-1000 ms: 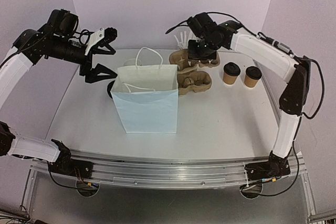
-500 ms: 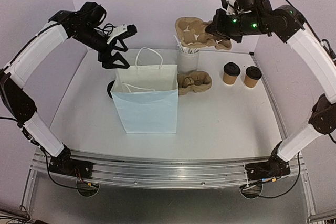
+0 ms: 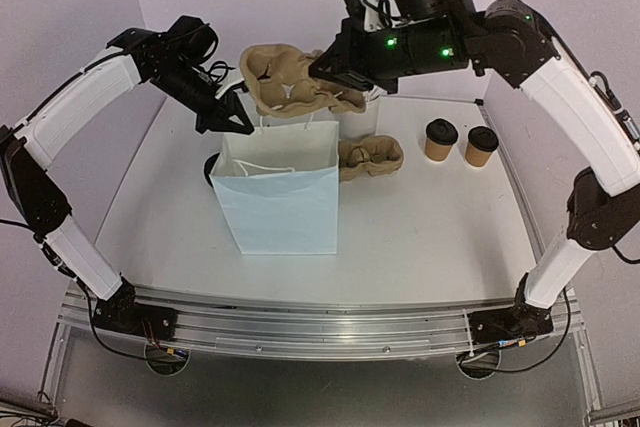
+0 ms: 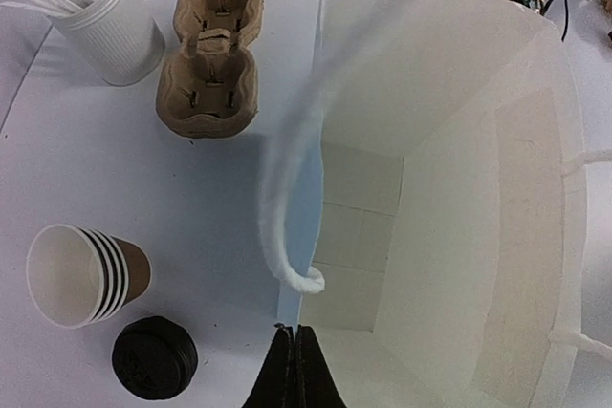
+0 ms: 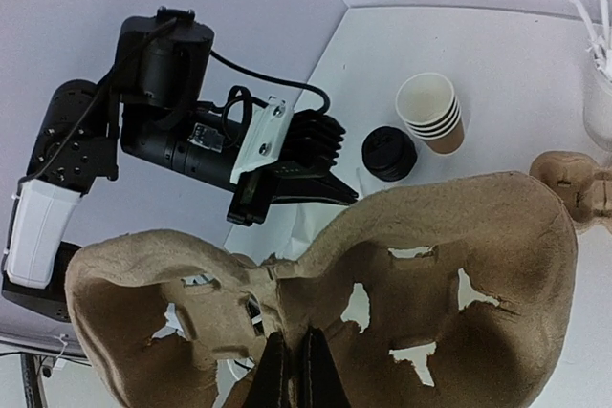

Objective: Pack the takeout coffee

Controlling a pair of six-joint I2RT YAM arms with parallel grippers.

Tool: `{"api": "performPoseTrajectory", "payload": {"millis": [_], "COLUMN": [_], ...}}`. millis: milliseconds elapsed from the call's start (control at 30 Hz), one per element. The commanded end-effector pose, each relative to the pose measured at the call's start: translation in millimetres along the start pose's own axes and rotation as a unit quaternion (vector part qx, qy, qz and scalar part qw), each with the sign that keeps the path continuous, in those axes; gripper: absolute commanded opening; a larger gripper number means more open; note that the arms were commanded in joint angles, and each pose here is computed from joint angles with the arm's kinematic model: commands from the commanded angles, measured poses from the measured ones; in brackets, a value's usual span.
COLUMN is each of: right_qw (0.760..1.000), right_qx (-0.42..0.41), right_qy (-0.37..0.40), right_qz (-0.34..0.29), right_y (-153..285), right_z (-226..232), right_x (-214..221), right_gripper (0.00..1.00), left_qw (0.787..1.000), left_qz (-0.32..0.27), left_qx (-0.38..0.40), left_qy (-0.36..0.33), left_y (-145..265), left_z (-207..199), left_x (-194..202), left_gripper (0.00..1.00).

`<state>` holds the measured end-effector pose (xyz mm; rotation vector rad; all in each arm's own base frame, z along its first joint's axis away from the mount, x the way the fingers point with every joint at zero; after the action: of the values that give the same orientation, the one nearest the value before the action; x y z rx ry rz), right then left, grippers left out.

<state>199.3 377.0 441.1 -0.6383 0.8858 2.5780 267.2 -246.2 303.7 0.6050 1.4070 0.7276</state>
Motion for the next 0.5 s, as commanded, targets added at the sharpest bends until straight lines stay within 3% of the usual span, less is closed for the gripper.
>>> {"api": "performPoseTrajectory", "payload": {"millis": [0, 167, 467], "right_qw": [1.0, 0.998, 0.987], "right_qx": [0.021, 0.064, 0.16], "right_qy": [0.009, 0.004, 0.004], "right_qz": [-0.007, -0.013, 0.024], "right_y": [-23, -39, -69], "right_z": [7, -10, -51], "right_x": [16, 27, 57], "right_gripper": [0.0, 0.0, 0.0], "left_qw": [0.997, 0.992, 0.988], "left_qz": [-0.02, -0.028, -0.032], "left_qx": [-0.03, -0.048, -0.048], "left_qy": [0.063, 0.116, 0.146], "left_y": [14, 20, 20], "left_z": [-17, -16, -17], "left_x": [-12, -17, -16], "left_gripper": [0.0, 0.0, 0.0]}}
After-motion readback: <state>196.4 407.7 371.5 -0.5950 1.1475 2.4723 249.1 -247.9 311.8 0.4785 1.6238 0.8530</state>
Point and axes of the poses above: each gripper's point midway between its finger pads, its own y axis back along the fingers, its own z axis along the line the jaws close on, x = y × z, the point moved 5 cm from there along y, back along the fingers, and after that the axes turned 10 degrees about -y, right-handed, at the moved point
